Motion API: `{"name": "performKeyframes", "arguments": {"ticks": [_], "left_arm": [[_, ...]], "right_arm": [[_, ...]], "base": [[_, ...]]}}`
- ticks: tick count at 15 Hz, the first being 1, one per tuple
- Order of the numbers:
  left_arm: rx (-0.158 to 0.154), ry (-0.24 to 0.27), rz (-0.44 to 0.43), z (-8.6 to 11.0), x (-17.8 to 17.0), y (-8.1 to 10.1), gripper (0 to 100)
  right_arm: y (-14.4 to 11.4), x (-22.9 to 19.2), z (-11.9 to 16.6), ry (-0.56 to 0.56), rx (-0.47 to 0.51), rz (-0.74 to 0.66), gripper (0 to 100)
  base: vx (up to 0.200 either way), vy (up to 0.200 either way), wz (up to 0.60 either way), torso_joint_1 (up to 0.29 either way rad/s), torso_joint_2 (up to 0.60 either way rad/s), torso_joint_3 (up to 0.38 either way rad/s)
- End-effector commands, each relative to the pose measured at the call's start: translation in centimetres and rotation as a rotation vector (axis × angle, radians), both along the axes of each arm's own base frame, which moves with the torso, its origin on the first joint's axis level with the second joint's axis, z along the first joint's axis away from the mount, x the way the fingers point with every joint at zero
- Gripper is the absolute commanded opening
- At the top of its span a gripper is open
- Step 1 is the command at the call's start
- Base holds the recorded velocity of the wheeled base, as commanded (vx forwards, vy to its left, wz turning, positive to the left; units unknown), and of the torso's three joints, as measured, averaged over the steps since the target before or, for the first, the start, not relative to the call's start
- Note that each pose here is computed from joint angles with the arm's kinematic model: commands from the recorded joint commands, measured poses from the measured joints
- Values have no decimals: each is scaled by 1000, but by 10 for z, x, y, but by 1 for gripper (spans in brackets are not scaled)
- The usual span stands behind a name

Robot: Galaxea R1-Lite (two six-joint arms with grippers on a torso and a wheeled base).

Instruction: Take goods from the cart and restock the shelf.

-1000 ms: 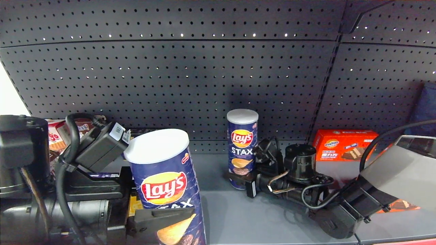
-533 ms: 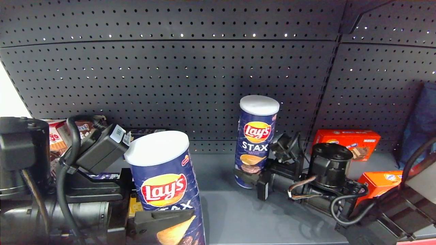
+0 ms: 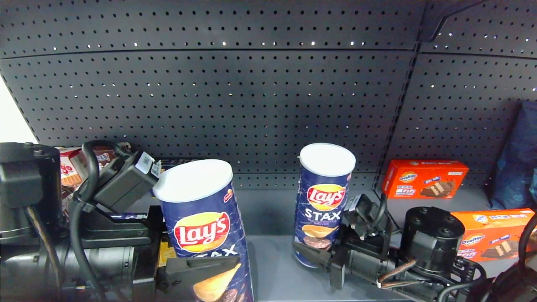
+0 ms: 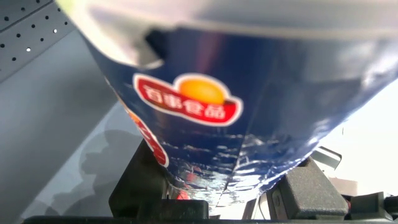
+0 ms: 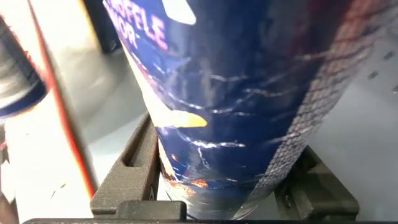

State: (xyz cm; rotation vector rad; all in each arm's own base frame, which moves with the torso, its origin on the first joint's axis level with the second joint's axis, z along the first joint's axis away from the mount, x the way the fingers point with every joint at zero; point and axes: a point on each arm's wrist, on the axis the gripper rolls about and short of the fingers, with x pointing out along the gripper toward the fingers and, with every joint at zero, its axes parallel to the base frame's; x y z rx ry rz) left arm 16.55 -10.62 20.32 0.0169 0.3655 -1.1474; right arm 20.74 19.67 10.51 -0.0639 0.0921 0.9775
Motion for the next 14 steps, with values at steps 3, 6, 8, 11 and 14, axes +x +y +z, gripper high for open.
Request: {"name": "performKeyframes", "arguments": {"ticks": [3,6,8,11,14], "left_arm": [[0,0,-1,0,1,-1,0],[1,2,0,-1,1,0,0],[1,1,-1,-1,1,0,0],[1,3,-2,-1,1,0,0],[3,8,-2,-2,0,0,0]], "right_arm": [[-8,-17,-15,47,-38,19,0],[-9,-17,-19,48,-39,17,0],[-7,-16,-24,57,-47,18,0],[-5,-13,-27,56,-46,17,0],[-2,-10,-31,57,-47,17,0]], "base": [[0,0,0,0,0,0],[0,0,0,0,0,0],[0,0,0,0,0,0],[0,0,0,0,0,0],[0,0,0,0,0,0]]}}
